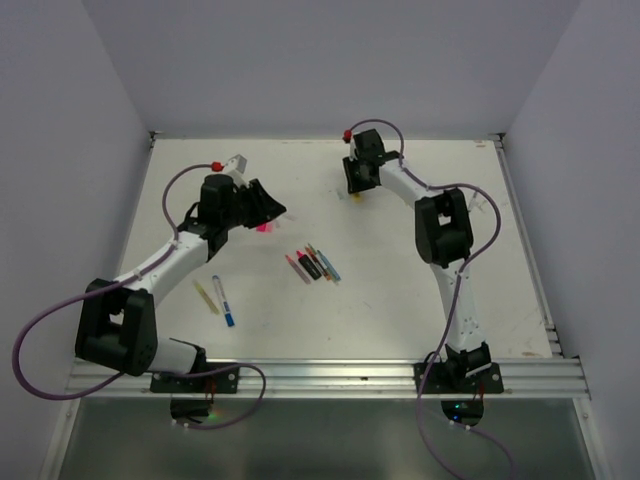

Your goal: Open the pen caps

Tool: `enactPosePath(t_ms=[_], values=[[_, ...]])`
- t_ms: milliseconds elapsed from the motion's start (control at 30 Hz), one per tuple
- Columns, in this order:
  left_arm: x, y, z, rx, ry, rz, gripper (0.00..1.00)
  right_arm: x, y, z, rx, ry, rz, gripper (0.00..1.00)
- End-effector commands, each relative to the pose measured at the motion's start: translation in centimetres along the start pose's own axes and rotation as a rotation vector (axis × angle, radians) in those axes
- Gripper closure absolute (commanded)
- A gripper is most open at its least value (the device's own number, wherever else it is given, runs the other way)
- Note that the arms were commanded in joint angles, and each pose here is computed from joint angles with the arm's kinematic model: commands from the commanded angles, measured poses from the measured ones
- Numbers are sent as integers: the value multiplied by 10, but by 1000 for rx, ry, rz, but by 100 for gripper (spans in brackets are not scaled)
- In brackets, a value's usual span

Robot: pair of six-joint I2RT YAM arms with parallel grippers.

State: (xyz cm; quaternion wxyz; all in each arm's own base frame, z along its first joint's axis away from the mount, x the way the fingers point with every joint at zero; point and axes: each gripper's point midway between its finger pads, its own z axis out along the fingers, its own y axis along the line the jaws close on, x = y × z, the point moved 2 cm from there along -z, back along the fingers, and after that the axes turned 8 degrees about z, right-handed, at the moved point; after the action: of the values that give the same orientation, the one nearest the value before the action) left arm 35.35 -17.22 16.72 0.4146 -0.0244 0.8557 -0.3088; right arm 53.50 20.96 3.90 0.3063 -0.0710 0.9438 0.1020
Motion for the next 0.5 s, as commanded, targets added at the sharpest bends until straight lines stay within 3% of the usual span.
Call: enactPosePath(t_ms=[0, 467], values=[[-11, -5, 3, 28, -56, -12, 55, 41, 31, -3, -85, 132, -62, 80], [-10, 7, 6, 29, -63, -98, 55, 56, 88, -18, -205, 136, -85, 82]])
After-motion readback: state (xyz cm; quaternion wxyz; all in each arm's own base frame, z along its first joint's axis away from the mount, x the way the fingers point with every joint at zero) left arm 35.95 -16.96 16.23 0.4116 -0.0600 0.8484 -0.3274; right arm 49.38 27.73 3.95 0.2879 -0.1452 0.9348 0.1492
